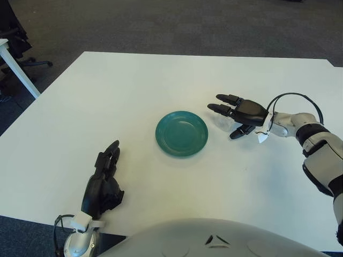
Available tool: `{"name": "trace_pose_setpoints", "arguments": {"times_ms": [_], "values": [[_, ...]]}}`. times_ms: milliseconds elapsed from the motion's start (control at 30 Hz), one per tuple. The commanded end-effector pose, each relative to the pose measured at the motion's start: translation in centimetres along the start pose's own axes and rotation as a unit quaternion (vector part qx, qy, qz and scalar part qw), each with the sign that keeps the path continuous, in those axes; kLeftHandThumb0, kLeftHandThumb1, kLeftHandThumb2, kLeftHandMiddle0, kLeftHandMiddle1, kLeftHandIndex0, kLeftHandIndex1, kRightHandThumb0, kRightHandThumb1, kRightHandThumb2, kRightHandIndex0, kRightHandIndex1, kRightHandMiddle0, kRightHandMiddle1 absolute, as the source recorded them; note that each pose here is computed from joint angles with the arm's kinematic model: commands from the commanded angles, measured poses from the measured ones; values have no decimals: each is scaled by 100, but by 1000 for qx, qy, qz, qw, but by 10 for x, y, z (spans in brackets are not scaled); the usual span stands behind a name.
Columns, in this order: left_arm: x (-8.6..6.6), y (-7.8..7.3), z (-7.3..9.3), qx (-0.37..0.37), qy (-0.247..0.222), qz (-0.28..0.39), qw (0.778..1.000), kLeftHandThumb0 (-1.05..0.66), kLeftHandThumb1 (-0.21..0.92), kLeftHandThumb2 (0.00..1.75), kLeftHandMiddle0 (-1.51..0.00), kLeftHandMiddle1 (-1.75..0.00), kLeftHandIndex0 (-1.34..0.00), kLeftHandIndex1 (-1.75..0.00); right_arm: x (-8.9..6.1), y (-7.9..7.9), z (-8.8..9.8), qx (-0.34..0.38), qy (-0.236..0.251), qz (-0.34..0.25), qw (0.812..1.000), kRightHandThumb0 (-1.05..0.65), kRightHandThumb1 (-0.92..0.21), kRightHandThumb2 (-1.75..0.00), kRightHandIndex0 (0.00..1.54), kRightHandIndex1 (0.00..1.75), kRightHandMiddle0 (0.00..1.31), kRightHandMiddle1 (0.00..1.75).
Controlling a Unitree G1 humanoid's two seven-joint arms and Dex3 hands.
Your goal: Put the bottle into the plate.
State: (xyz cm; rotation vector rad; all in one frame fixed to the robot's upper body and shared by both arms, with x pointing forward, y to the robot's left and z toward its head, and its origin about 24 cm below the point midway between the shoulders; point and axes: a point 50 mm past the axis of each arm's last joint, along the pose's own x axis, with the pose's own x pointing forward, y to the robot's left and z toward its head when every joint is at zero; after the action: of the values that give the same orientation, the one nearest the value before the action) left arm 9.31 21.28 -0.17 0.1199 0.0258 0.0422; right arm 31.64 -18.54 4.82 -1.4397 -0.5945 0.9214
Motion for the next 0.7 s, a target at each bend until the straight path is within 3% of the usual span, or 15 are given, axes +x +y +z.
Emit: {"name": "trace_pose_setpoints", "arguments": {"times_ms": [0,367,500,667], "values": [[-10,3,-2,6,17,7,1000,-91,92,105,-21,-1,0,-53,0,5,3,11,0,2,1000,-105,-92,-52,5,0,4,7],[-23,11,0,10,25,9,1000,-92,92,104,-23,-1,0,-55,4,14,7,33,8,4,999,-105,-92,-52,4,0,1,8],[-35,18,3,10,31,9,999,-92,92,103,-23,-1,0,-54,8,19,14,57,2,6,998,-105,-92,-53,5,1,1,9],[-43,25,5,13,40,12,999,-91,92,103,-23,-1,0,-54,12,32,21,91,9,12,996,-105,-92,-53,8,1,0,11]]}}
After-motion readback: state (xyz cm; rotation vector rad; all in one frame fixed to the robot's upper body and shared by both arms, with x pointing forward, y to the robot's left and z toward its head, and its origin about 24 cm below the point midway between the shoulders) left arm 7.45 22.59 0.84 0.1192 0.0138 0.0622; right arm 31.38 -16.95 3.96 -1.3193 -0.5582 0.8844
